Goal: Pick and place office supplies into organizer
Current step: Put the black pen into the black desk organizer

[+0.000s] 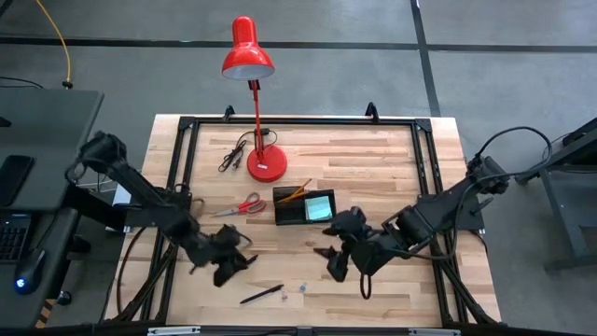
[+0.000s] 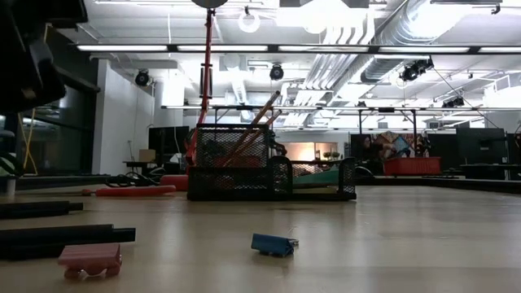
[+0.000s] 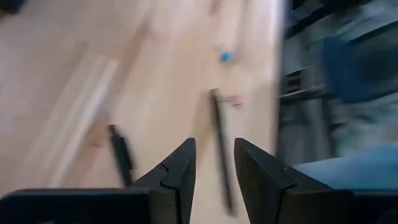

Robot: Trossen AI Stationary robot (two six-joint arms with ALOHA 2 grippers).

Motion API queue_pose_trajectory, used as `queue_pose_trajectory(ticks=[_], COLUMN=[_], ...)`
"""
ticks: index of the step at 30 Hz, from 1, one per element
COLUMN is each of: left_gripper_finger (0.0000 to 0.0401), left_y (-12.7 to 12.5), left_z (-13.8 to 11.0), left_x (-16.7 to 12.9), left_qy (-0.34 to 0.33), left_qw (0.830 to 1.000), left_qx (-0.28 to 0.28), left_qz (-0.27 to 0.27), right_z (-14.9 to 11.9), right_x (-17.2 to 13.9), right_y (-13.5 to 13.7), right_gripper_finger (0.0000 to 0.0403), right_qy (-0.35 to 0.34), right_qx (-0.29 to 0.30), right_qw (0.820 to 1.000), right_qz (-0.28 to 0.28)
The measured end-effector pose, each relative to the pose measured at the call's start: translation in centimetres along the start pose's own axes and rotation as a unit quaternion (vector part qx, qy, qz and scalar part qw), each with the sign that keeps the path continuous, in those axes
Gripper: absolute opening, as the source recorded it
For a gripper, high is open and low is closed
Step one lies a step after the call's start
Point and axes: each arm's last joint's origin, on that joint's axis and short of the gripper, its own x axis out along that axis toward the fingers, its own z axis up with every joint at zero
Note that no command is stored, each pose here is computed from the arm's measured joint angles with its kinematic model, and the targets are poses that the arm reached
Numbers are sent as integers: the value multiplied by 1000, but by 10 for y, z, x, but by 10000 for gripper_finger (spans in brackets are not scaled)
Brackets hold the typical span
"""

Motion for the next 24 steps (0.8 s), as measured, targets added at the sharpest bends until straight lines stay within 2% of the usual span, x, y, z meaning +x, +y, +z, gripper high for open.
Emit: queue_pose_trajectory(ticks=[4,7,11,16,24], left_gripper_finger=[99,99,99,99,99], left_y=[-6,-15,-21,-17,-12], left_z=[-4,-3,-2,1,4], left_x=[22,34,42,44,47], left_qy=[50,69,92,107,114], left_qw=[993,987,979,970,967], left_qx=[36,57,70,65,55], left_qz=[97,131,170,210,222], right_z=[-10,-17,-27,-33,-35], right_x=[1,1,0,-4,-5], right_y=[-14,-20,-21,-20,-18], right_gripper_finger=[233,224,221,225,227], right_qy=[-3,-1,3,3,4], right_qx=[4,25,24,23,12], right_qw=[1000,999,1000,1000,1000], right_qz=[-28,-25,-15,-9,-4])
